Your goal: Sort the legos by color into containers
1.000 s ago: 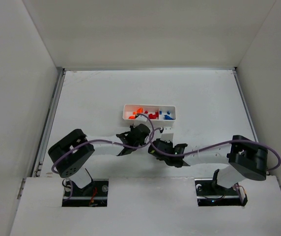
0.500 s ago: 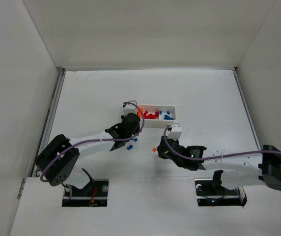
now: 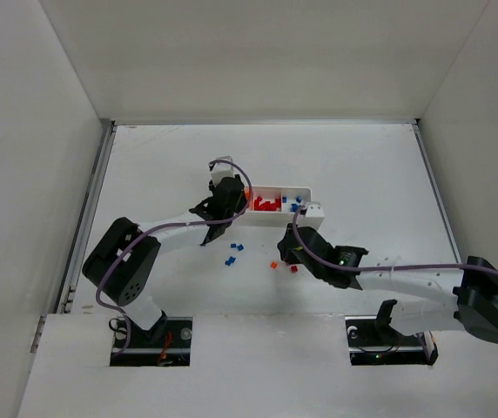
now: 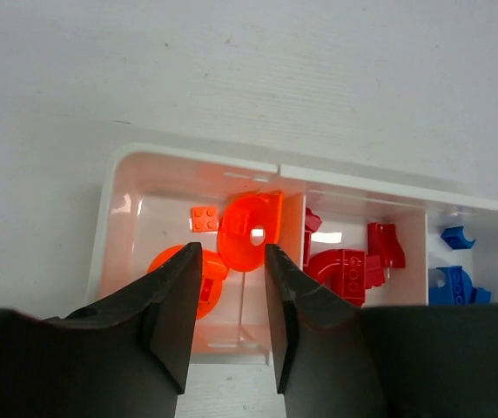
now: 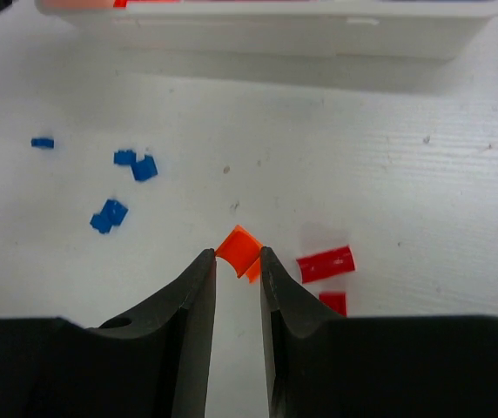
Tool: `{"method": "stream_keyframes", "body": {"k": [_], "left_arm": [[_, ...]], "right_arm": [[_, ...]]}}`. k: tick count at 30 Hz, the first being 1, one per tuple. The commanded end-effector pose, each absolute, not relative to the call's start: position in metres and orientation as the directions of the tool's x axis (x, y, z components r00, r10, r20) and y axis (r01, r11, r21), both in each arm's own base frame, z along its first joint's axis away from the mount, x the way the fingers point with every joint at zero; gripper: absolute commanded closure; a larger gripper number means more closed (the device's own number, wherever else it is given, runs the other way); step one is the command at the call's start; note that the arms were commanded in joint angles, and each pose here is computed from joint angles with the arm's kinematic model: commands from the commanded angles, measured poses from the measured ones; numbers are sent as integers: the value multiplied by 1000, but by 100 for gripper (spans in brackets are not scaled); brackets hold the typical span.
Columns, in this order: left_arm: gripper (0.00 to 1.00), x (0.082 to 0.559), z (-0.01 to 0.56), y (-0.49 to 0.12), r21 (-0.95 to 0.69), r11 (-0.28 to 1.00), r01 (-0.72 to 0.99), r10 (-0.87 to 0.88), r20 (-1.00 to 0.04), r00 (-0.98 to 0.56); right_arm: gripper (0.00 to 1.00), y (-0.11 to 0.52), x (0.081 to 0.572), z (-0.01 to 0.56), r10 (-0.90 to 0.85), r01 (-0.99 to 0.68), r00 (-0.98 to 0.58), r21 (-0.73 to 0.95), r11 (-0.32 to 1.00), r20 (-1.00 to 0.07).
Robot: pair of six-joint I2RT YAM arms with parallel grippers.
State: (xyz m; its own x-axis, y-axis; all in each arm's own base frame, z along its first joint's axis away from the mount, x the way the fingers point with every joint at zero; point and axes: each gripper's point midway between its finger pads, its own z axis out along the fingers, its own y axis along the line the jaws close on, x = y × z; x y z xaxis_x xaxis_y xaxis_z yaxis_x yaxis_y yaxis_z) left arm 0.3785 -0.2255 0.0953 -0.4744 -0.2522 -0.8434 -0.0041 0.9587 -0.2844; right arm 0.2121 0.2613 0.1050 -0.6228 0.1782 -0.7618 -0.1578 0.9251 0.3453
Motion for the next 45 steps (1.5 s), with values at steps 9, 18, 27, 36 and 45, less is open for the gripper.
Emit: {"method": "stream_keyframes", "body": {"k": [9,18,27,36,45], "left_arm": [[64,349,144,-187,-356,934,-46,-349,-871,-346],[64,284,90,-114,-226,951,-210,-301,-832,-466],[59,252,48,-91,-156,949,-274,-291,-770,-568],[60,254,30,-110,-146,966,-214,-249,-750,-613],[65,261,25,-117,-121,972,-201,-223,-744,-630]], "right_arm": [[71,325,309,165,245,-261,-521,426,866,-818],[71,363,361,150,169,-294,-526,365,883,-833],[65,383,383,143,156,-303,-533,360,883,-832],[55,366,368,152,180,-294,-523,375,879,-833],[59,358,313,137,174,-314,-558,401,861,-812]]}}
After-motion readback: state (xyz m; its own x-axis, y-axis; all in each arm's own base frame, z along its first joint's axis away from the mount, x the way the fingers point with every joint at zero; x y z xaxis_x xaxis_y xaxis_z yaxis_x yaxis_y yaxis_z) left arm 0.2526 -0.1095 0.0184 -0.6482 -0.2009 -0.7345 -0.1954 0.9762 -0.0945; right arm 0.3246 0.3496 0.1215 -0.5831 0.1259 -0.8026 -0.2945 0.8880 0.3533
